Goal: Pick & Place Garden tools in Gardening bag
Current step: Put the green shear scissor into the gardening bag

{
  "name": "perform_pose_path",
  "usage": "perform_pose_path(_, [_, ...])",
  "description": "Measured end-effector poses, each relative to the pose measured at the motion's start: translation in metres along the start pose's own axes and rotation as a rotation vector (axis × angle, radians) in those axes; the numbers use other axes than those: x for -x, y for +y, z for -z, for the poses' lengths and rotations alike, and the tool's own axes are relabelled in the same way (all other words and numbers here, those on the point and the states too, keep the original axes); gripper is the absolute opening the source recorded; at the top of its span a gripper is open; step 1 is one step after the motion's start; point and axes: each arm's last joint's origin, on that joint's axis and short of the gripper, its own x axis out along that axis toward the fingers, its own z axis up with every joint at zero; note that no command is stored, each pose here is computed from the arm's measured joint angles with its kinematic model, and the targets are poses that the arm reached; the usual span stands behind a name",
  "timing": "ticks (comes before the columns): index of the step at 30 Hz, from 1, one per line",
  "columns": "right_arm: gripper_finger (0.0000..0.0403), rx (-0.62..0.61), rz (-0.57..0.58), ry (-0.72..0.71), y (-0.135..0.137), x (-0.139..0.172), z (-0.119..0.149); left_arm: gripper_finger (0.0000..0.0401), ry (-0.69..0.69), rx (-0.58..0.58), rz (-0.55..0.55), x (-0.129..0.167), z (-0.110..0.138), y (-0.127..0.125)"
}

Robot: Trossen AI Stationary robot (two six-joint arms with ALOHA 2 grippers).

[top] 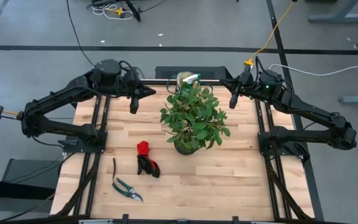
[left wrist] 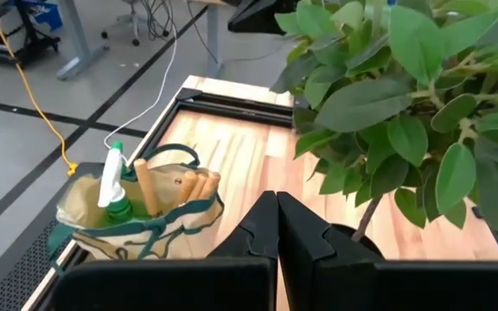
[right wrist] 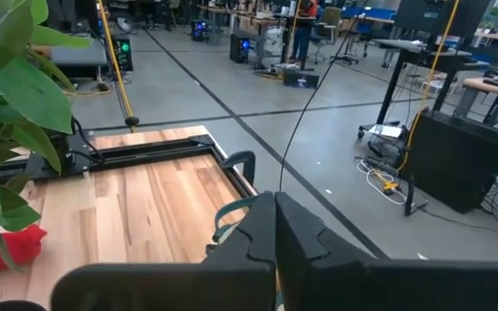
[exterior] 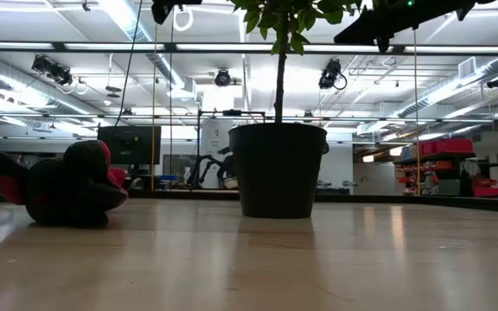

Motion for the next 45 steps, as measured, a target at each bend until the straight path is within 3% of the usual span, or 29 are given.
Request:
perform_pose_path(28, [0.0,0.0,0.0,0.001,0.0,0.0,0.0,0.0003,0.164,0.004,0.146,0.002,0.016,-0.014])
perform_pose_path(39, [0.0,0.0,0.002,-0.002,0.0,0.0,0.0,0.0003,0.185,-0.007,0.149,0.002,0.018,-0.015])
perform_pose_path(45, [0.0,-0.007,0.004,-0.003,0.0,0.0,0.0,0.0003,0.138,0.064,0.211,-0.014,0.047,-0.02])
